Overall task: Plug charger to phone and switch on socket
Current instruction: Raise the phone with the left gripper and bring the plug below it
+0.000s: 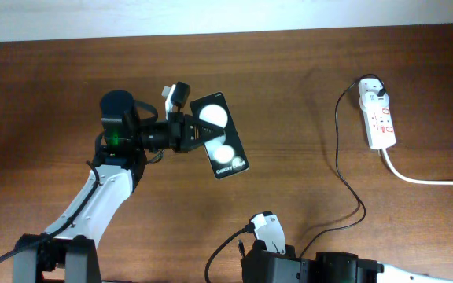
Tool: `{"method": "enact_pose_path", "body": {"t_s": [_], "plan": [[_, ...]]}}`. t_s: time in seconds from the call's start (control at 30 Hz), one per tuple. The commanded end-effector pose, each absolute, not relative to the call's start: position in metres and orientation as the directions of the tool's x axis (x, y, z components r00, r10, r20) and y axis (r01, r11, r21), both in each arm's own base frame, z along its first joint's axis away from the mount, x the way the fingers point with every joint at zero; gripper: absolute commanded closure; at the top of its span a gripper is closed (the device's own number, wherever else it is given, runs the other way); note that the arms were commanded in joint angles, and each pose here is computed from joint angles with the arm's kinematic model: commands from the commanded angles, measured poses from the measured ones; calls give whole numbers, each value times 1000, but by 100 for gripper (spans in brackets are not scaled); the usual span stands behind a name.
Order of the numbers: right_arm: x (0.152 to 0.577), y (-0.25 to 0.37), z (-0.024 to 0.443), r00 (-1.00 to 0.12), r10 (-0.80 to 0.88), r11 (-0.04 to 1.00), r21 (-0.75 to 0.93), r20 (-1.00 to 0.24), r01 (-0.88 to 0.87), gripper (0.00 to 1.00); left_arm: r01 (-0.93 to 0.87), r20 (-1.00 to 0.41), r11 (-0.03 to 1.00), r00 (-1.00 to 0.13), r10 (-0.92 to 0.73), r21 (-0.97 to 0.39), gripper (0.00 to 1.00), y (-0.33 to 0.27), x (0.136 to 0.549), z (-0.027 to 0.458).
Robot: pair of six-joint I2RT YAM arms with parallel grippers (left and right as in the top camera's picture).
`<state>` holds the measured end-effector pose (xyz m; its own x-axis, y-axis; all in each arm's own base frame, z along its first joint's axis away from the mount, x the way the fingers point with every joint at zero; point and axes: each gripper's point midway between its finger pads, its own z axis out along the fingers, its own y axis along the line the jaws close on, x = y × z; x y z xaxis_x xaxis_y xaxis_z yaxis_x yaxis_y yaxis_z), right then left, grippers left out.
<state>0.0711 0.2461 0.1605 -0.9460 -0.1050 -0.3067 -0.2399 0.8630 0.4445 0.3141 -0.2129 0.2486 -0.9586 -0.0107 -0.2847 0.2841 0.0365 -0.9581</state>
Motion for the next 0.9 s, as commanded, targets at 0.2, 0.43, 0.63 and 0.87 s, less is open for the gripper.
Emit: {"method": "enact_pose_path", "body": {"t_s": [0.2,0.43,0.63,0.87], "plan": [[65,247,160,-949,-122,856,453,-290,-248,96,337,-336,23,-942,7,-941,100,-213,312,256],[83,241,144,-930,-111,908,344,-350,-238,96,354,-354,20,-935,12,-935,100,-213,311,256],[105,256,175,-855,-77,865,392,-512,-313,96,389,-388,14,-921,22,-921,100,-213,309,256],[145,249,198,-817,-99,855,370,-569,-362,96,449,-450,-24,-890,71,-893,100,-213,299,258]]}}
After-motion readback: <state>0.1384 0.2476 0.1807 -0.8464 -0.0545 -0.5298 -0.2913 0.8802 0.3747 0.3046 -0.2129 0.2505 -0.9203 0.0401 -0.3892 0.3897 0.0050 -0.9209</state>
